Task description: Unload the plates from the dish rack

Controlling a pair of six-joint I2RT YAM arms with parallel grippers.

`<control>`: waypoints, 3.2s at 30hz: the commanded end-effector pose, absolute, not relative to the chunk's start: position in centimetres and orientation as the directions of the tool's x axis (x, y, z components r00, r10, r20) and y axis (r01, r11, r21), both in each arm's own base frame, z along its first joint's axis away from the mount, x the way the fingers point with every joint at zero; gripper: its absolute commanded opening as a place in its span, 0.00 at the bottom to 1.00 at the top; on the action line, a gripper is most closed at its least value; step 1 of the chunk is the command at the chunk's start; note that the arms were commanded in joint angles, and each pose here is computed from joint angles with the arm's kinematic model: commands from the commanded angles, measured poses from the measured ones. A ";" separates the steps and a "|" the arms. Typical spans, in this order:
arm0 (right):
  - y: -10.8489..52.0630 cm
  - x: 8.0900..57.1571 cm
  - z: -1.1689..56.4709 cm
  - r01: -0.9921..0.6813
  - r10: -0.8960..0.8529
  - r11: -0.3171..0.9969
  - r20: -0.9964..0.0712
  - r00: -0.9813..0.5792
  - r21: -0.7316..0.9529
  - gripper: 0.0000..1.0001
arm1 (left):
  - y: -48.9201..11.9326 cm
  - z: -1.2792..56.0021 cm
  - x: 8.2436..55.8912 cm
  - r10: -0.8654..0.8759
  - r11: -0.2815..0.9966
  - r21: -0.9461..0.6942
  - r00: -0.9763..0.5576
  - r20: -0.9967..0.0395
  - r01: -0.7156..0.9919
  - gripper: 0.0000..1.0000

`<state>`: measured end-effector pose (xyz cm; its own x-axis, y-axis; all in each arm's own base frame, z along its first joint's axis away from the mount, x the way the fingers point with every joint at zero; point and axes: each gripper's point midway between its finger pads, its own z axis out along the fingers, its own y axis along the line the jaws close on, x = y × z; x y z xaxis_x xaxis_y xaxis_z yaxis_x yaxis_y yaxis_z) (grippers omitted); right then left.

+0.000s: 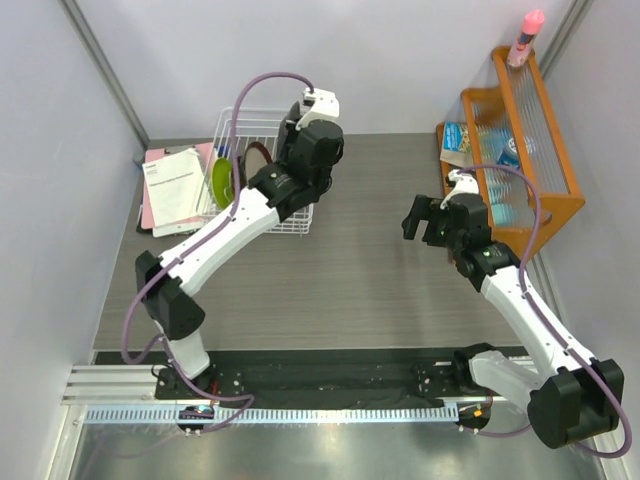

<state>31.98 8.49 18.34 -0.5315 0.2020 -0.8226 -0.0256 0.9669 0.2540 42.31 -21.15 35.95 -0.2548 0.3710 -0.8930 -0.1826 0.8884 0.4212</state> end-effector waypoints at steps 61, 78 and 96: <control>21.1 28.2 19.6 -0.404 0.560 0.223 -0.456 -0.692 0.887 0.01 | -28.0 30.6 30.9 -0.610 0.520 -0.769 -0.469 -0.639 0.372 0.00; 11.1 28.7 19.3 -0.103 0.562 0.718 -0.661 -0.497 0.688 0.01 | -21.2 28.0 32.1 -0.439 0.838 -0.511 -0.322 -0.839 0.188 0.94; 8.7 28.3 11.2 0.101 0.552 0.768 -0.573 -0.607 0.633 0.01 | -15.0 28.6 32.9 -0.252 0.967 -0.256 -0.191 -0.949 -0.004 1.00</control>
<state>25.93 8.18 8.64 -0.6760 0.5329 -0.5089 0.1862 0.7917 0.5818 32.49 -15.90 27.48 -0.2256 -0.2852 -0.9315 0.0381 0.9529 -0.3009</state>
